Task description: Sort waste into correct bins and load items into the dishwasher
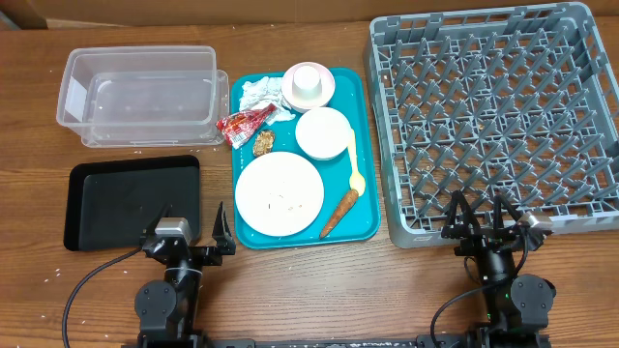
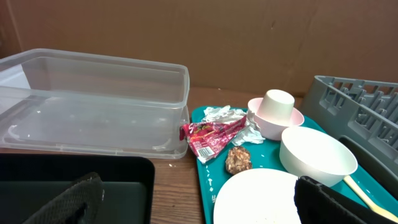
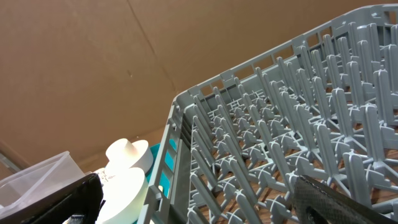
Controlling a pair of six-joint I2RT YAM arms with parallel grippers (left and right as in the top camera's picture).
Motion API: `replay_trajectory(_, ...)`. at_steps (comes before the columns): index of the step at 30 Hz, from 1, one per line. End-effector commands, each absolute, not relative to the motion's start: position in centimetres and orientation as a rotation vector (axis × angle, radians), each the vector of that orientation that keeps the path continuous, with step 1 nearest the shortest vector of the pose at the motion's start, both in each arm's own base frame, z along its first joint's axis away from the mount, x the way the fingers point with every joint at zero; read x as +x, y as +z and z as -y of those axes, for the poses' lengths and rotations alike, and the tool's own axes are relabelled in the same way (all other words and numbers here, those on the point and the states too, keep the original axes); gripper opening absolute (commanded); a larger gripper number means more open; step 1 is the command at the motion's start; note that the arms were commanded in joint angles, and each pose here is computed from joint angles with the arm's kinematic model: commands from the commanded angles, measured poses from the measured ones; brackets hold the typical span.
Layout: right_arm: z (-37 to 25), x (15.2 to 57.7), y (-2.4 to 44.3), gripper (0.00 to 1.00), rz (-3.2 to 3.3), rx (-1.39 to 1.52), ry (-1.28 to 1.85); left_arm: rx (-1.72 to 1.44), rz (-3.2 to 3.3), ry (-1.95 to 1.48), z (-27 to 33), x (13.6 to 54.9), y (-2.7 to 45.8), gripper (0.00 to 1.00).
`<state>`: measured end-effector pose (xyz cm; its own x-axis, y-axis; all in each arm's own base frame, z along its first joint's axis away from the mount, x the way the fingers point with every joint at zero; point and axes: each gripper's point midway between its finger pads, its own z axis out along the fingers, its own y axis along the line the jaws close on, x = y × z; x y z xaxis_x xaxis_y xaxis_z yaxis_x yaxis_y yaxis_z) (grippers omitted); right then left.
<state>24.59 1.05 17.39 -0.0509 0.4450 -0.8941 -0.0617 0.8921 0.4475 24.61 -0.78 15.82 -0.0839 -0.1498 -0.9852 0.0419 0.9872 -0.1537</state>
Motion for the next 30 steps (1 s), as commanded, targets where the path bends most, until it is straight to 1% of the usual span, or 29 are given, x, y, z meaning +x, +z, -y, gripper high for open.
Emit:
replay_trajectory(1, -0.97, 24.60, 17.21, 1.00, -1.570, 0.312, 0.420, -0.073, -1.642, -0.145, 0.72, 24.60, 15.74, 1.00)
replay_trajectory(28, -0.96, 24.60, 17.21, 1.00, -1.570, 0.312, 0.419, -0.073, -1.642, -0.144, 0.72, 24.61, 15.74, 1.00)
replay_trajectory(30, -0.96, 24.60, 17.21, 1.00, -1.570, 0.312, 0.419, -0.082, -1.641, -0.183, 1.06, 24.59, 15.78, 1.00)
